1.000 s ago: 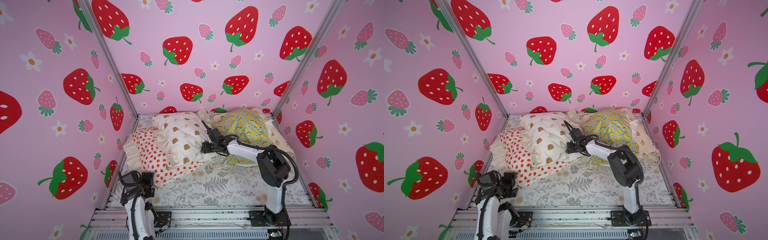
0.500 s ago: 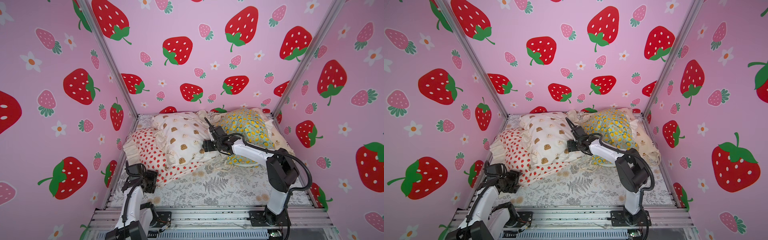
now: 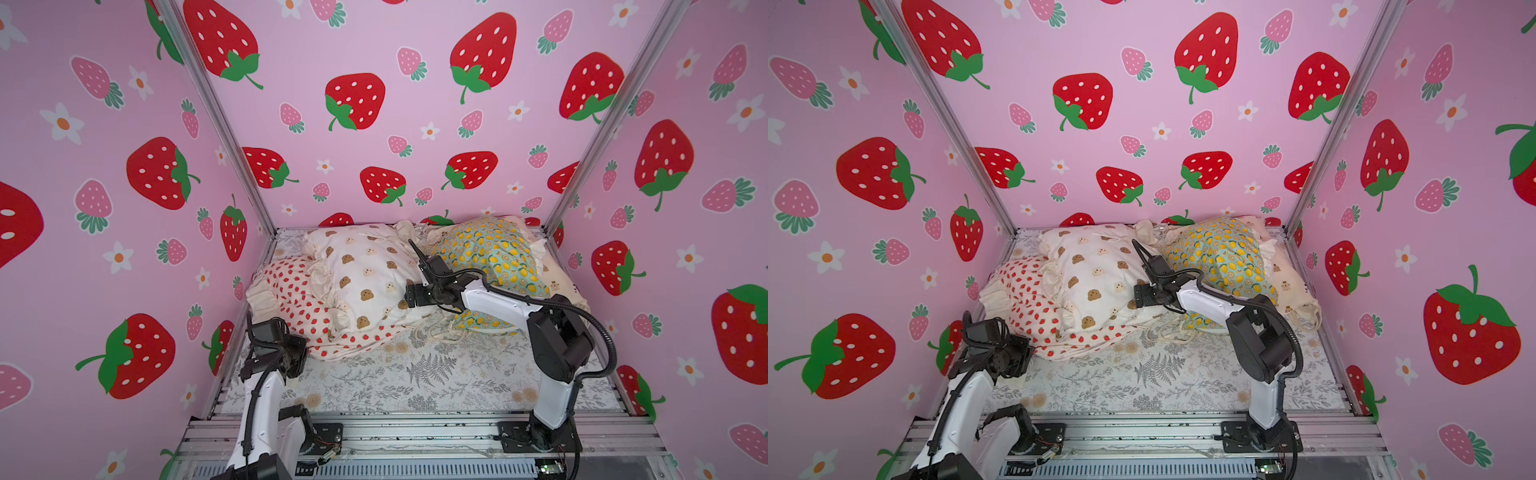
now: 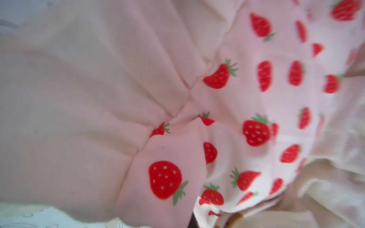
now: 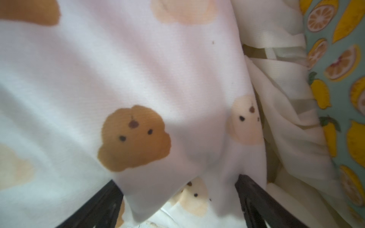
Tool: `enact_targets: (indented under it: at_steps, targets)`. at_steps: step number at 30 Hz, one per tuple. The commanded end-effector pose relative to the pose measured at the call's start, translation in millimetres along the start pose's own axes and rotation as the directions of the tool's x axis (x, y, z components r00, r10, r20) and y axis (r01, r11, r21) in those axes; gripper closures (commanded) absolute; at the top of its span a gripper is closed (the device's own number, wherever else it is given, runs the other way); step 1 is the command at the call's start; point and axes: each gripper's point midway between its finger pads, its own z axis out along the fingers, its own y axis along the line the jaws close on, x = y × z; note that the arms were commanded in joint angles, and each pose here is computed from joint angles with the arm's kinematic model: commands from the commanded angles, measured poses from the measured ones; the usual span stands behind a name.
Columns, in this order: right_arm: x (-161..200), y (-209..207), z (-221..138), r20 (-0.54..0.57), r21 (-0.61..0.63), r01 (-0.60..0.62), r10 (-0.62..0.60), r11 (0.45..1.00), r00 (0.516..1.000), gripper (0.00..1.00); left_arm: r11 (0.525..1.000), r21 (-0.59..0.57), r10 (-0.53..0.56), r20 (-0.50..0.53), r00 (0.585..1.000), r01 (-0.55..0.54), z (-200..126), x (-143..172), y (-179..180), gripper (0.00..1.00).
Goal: Zip up pillowcases
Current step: Pick up the pillowcase from the center of the board.
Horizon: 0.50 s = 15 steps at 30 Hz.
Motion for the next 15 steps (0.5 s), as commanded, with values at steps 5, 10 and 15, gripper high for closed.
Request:
enact_targets:
  at_steps: [5, 10, 15]
  targets:
    - [-4, -23, 13, -0.009, 0.100, -0.063, 0.064, 0.993, 0.998, 0.00, 0.983, 0.083, 0.134, 0.262, 0.956, -0.161, -89, -44, -63, 1.00]
    - [-6, -18, 5, -0.005, 0.083, -0.053, 0.054, 0.995, 0.999, 0.00, 0.961, 0.099, 0.199, 0.395, 0.897, -0.258, -152, -66, -105, 1.00]
    - [-3, -11, -15, 0.012, 0.046, -0.049, 0.048, 0.998, 0.999, 0.00, 0.927, 0.125, 0.241, 0.521, 0.819, -0.353, -217, -86, -155, 1.00]
